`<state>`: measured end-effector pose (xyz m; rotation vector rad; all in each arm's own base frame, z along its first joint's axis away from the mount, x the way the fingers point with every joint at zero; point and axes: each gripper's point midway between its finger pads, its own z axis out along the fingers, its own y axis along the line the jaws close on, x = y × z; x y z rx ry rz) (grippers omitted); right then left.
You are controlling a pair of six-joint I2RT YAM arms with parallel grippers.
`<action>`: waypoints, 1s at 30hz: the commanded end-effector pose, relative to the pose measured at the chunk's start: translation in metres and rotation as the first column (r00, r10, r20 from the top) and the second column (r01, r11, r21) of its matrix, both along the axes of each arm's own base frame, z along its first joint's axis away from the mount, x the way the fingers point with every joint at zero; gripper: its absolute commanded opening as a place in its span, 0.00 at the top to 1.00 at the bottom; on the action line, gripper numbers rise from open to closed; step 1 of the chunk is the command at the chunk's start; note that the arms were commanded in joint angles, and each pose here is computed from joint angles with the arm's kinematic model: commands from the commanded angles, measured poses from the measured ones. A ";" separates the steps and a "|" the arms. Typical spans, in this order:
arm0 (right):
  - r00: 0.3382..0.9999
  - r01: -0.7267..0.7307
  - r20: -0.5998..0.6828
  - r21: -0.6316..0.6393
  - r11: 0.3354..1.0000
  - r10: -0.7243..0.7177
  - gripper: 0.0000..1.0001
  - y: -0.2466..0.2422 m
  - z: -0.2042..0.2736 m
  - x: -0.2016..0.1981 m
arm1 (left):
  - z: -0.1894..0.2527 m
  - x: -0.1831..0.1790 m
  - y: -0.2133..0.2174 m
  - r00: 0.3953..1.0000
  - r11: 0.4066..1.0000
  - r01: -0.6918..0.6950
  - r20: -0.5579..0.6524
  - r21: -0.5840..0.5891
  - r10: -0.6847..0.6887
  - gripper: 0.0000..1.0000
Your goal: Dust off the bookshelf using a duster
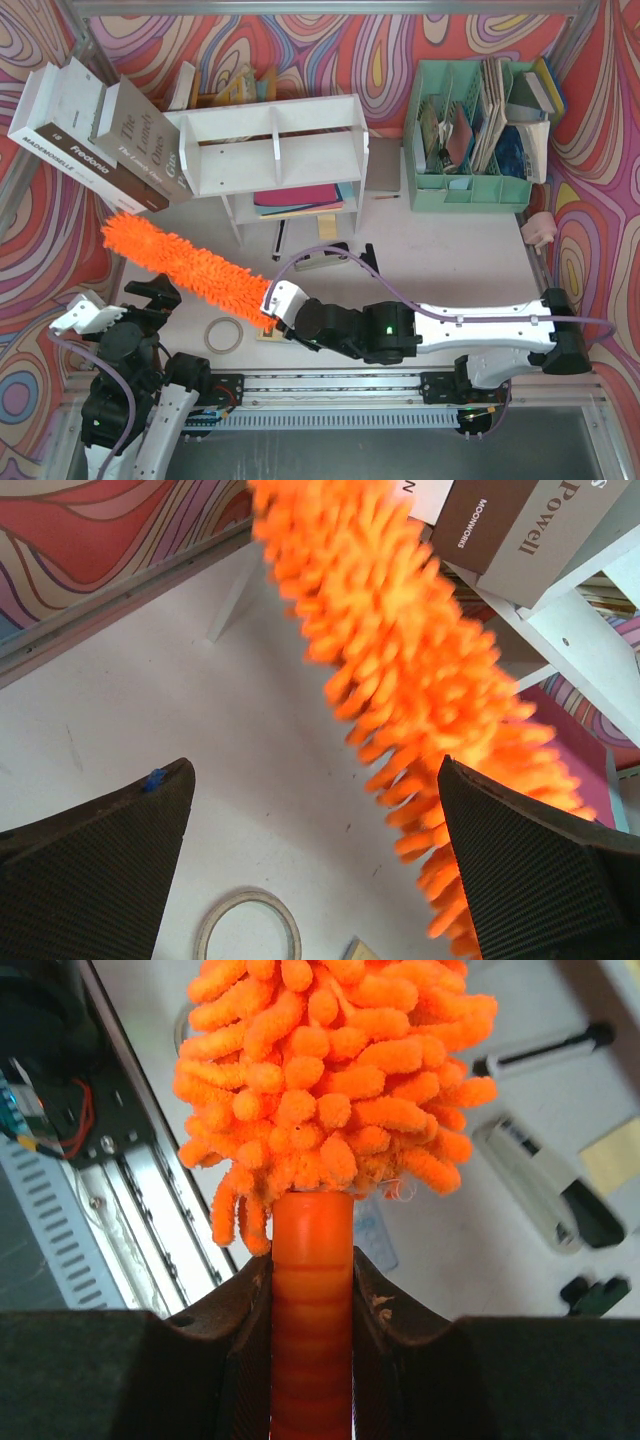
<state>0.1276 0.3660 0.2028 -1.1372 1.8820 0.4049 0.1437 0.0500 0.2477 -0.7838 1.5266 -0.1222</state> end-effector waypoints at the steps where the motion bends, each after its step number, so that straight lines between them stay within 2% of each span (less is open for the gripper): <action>1: 0.981 -0.054 0.194 0.198 0.979 0.015 1.00 0.021 0.093 0.018 | 0.005 -0.006 0.006 1.000 1.000 -0.024 0.015 0.005 0.024 0.02; 6: 0.952 -0.073 0.304 0.271 0.960 -0.013 1.00 0.024 0.141 0.027 | 0.004 -0.005 0.005 1.000 1.000 -0.022 0.014 0.004 0.022 0.01; 12: 0.932 -0.036 0.356 0.282 0.959 -0.070 1.00 0.023 0.163 0.041 | 0.003 -0.005 0.004 1.000 1.000 -0.020 0.014 0.002 0.020 0.02; 23: 0.983 0.034 0.174 0.135 0.990 -0.057 1.00 0.017 0.058 0.037 | 0.003 -0.004 0.004 1.000 1.000 -0.017 0.014 0.001 0.017 0.02; 28: 0.986 0.069 0.142 0.103 0.992 -0.084 1.00 0.006 0.038 0.040 | 0.003 -0.004 0.004 1.000 1.000 -0.016 0.014 0.003 0.016 0.02; 30: 0.984 0.076 0.156 0.096 0.992 -0.091 1.00 0.002 0.044 0.041 | 0.003 -0.004 0.004 1.000 1.000 -0.016 0.014 0.002 0.016 0.01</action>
